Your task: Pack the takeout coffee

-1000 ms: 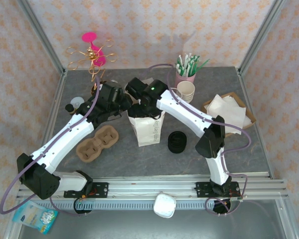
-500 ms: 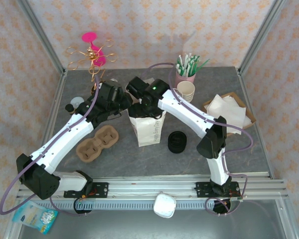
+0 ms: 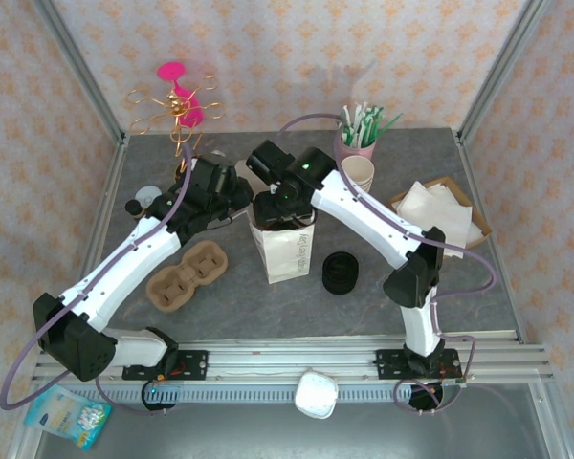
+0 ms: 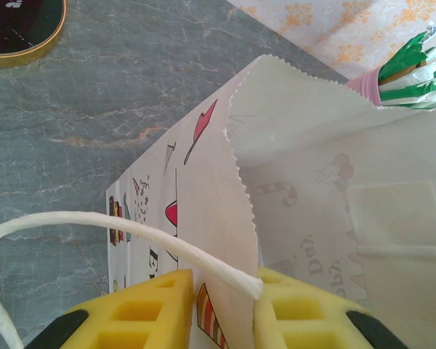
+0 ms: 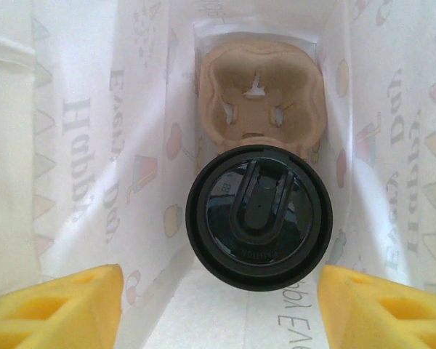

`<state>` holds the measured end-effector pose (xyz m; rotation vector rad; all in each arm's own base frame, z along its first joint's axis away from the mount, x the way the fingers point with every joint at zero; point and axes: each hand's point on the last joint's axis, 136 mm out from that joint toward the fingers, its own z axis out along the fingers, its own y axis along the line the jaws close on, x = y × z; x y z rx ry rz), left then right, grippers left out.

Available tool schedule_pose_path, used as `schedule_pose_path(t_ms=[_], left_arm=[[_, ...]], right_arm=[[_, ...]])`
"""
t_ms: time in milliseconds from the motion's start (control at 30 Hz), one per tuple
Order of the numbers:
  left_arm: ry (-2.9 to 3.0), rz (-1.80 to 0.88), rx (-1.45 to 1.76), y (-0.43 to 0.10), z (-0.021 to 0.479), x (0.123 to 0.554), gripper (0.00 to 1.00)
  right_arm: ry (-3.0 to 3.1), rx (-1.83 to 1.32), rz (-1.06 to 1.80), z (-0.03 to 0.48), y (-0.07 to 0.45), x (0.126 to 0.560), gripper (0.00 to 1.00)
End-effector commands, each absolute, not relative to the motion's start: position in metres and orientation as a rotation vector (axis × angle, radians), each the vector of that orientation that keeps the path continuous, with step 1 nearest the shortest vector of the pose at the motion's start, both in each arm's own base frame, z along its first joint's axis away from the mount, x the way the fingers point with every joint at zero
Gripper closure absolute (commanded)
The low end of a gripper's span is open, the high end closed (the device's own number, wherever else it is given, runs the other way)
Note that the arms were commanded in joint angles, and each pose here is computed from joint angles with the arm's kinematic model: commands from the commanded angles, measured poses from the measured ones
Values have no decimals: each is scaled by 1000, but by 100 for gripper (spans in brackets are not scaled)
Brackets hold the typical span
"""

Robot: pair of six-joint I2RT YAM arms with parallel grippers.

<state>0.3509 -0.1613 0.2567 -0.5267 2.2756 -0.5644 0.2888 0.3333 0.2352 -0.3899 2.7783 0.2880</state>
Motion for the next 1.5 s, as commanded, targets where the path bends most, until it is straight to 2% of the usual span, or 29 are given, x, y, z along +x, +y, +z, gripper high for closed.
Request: schedule_pose_path(t_ms=[0,100,333,767,933,1033,1267,1333,1467], left_arm=[[2291,-512,-520,-155,254,348,74],[2292,-496,-518,-154,255,349,73],[2271,-496,-517,-150,268,349,60],[2206,-537,-483,-143,306,342,41],[2150,-584,-413,-143,333,335,30],[2105,-576,-362,-139,350,332,29],[2004,-538,-179,-140,385,335,24],[1996,-525,-138,-144,388,341,22],[1980,-504,-95,-150,394,355,20]], right_arm=[[2705,-367,340,265,332,290,31],[2691,-357,365,272,332,289,33],[2637,-318,422,299,326,289,40],[2477,-216,673,368,309,298,40],[2372,-50,686,390,261,333,35],[2316,58,640,392,222,359,34],[2248,315,380,363,119,430,31],[2223,371,401,353,94,452,28],[2197,461,412,328,56,493,28]])
